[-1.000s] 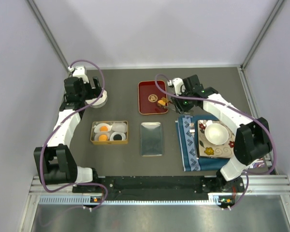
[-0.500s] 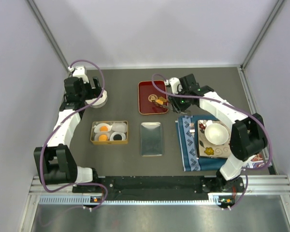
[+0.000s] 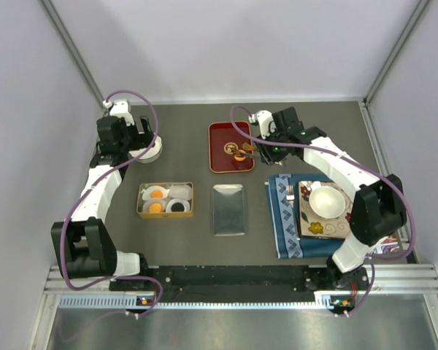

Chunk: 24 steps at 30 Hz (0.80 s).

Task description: Pack the cookies

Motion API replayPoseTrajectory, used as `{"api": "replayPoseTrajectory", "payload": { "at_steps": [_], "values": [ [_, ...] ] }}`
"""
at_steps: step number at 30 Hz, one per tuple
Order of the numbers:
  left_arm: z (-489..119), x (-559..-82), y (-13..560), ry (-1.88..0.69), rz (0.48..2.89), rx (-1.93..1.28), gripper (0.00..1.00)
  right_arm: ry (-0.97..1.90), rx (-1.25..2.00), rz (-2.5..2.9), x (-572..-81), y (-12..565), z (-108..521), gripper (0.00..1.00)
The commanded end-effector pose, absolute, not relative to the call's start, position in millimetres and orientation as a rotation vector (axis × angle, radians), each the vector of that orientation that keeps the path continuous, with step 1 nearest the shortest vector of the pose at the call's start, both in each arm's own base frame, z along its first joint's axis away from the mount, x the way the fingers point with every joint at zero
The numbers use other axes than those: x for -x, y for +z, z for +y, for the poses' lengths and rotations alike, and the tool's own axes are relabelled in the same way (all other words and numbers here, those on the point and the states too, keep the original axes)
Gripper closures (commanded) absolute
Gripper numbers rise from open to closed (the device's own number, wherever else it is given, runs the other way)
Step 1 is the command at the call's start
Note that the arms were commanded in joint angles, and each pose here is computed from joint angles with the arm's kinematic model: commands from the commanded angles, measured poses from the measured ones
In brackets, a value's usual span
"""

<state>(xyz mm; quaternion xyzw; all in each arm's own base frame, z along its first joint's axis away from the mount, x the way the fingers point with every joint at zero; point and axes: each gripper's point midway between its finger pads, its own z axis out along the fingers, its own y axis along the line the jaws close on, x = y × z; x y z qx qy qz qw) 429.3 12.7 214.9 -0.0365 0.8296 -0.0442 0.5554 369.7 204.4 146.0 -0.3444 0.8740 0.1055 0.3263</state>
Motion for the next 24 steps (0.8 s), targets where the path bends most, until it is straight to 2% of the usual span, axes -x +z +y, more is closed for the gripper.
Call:
{"api": "replayPoseTrajectory", "payload": {
  "at_steps": [1, 24],
  "values": [
    [14.8, -434.1, 232.3, -0.1, 1.901, 0.075, 0.01, 0.266, 0.853, 2.154, -376.9, 197.7, 209.0, 0.59],
    [14.6, -434.2, 236.2, -0.1, 1.895, 0.072, 0.01, 0.25, 0.879, 2.206, -375.4, 172.4, 206.5, 0.55]
  ]
}}
